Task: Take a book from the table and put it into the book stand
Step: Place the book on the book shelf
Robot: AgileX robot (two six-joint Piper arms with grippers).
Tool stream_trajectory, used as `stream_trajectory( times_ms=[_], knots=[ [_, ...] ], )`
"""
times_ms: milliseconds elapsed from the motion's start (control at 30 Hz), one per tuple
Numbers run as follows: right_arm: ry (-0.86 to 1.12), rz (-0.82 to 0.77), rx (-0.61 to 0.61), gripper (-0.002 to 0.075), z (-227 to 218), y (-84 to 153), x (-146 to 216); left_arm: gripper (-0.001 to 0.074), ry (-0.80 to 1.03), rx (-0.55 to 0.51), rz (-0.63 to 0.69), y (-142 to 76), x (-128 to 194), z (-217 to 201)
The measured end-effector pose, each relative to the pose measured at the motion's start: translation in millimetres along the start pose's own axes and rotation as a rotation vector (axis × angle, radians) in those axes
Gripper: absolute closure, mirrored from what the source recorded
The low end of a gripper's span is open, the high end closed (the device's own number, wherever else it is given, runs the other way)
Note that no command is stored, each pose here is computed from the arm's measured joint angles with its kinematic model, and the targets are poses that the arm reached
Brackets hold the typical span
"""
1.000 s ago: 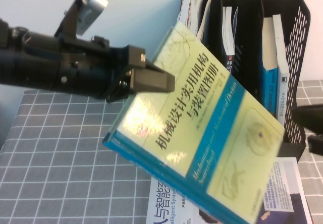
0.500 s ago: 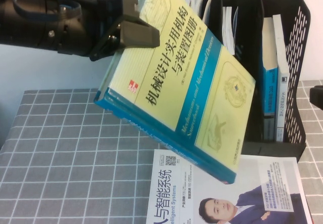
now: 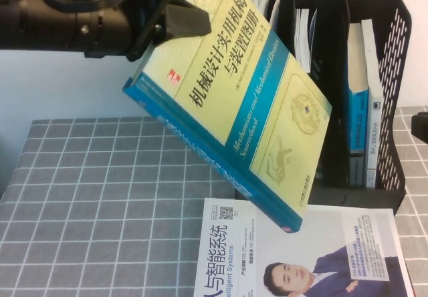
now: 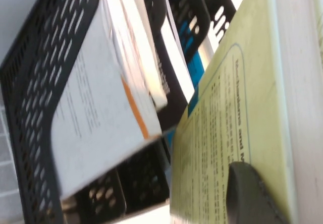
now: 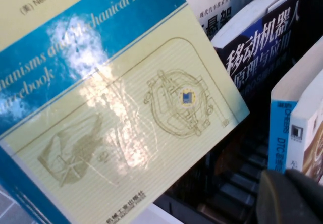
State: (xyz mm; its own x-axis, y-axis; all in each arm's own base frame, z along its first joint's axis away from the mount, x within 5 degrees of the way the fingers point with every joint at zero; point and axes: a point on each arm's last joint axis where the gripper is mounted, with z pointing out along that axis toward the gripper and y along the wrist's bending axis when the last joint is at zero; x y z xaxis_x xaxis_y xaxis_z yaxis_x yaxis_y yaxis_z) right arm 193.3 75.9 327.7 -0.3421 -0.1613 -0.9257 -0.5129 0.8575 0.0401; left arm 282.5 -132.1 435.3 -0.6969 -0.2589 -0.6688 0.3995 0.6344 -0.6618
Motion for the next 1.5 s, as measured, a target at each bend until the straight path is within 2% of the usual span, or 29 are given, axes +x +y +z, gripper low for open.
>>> stream_trajectory(
  times_ms=[400, 800, 1067, 1400, 1500],
  knots=[
    [-0.002, 0.000, 0.003, 0.0729, 0, 0, 0, 0.0540, -0.059, 0.053, 0.100, -32, 13, 36],
    [-0.002, 0.000, 0.003, 0.0729, 0, 0, 0, 0.0540, -0.154, 0.014, 0.232, -43, -6, 25],
    [-0.002, 0.000, 0.003, 0.0729, 0, 0, 0, 0.0540, -0.227, 0.008, 0.260, -47, -16, 20],
    [-0.002, 0.000, 0.003, 0.0729, 0, 0, 0, 0.0542, -0.257, 0.006, 0.256, -43, -26, 51],
    [-0.001, 0.000, 0.001, 0.0729, 0, 0, 0, 0.0542, -0.253, 0.001, 0.290, -45, -25, 65]
  ],
)
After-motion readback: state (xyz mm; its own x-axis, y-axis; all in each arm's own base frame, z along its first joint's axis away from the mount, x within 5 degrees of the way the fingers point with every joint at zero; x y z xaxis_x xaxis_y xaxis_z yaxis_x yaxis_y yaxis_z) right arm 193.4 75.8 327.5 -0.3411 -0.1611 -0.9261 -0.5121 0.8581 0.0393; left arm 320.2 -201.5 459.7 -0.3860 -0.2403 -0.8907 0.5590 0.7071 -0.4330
